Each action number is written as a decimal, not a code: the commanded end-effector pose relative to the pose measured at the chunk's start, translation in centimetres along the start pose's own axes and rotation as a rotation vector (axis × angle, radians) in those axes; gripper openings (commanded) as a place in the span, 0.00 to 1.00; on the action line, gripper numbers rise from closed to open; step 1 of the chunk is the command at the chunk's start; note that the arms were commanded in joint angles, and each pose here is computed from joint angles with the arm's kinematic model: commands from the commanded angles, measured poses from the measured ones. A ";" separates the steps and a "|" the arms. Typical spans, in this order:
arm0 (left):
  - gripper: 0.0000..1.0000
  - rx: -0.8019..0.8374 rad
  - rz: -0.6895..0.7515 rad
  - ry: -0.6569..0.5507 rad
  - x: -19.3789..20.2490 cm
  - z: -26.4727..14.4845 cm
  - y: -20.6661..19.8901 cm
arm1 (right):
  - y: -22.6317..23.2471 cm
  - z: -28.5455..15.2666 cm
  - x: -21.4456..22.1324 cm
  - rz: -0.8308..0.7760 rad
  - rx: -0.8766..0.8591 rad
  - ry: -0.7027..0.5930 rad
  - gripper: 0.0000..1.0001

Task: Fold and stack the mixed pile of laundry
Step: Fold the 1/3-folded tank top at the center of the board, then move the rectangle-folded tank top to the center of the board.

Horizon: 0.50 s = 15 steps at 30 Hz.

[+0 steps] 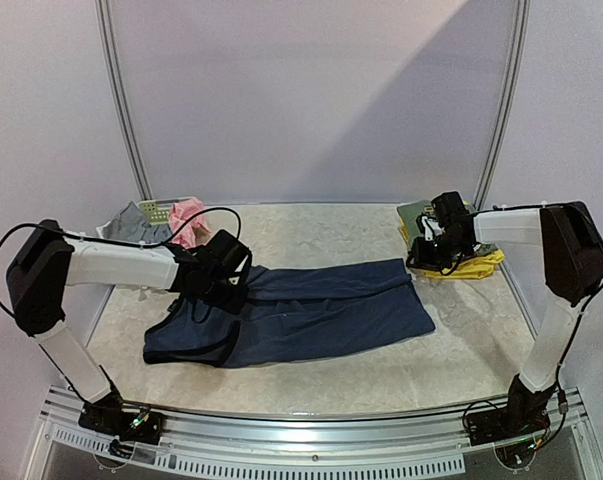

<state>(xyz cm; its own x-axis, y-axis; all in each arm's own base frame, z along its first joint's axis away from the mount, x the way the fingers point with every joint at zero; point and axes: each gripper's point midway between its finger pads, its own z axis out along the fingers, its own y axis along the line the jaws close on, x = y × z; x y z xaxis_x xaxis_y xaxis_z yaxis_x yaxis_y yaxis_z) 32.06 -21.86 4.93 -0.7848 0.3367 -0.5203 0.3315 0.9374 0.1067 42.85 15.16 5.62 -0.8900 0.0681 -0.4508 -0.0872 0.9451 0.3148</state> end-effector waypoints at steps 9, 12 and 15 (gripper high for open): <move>0.45 0.025 -0.082 -0.218 -5.4 -7.2 0.2 | 8.4 -5.4 -2.7 -0.133 -0.139 -0.129 0.36; 0.33 0.046 -0.075 -0.184 -7.3 -5.2 -0.6 | 9.4 -4.1 -2.8 -0.139 -0.164 -0.108 0.35; 0.29 0.052 -0.072 -0.151 -8.5 -2.9 -0.7 | 10.1 -2.1 -2.5 -0.139 -0.188 -0.074 0.33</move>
<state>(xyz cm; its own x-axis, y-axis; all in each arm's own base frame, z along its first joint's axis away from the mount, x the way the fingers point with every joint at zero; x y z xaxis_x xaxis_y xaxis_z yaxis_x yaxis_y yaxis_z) 34.79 -24.72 13.63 -0.6890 0.2331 -0.6862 0.3001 0.9536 0.0226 42.45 22.43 13.81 -0.8041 -0.0192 -0.5941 -0.2887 0.8863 0.3622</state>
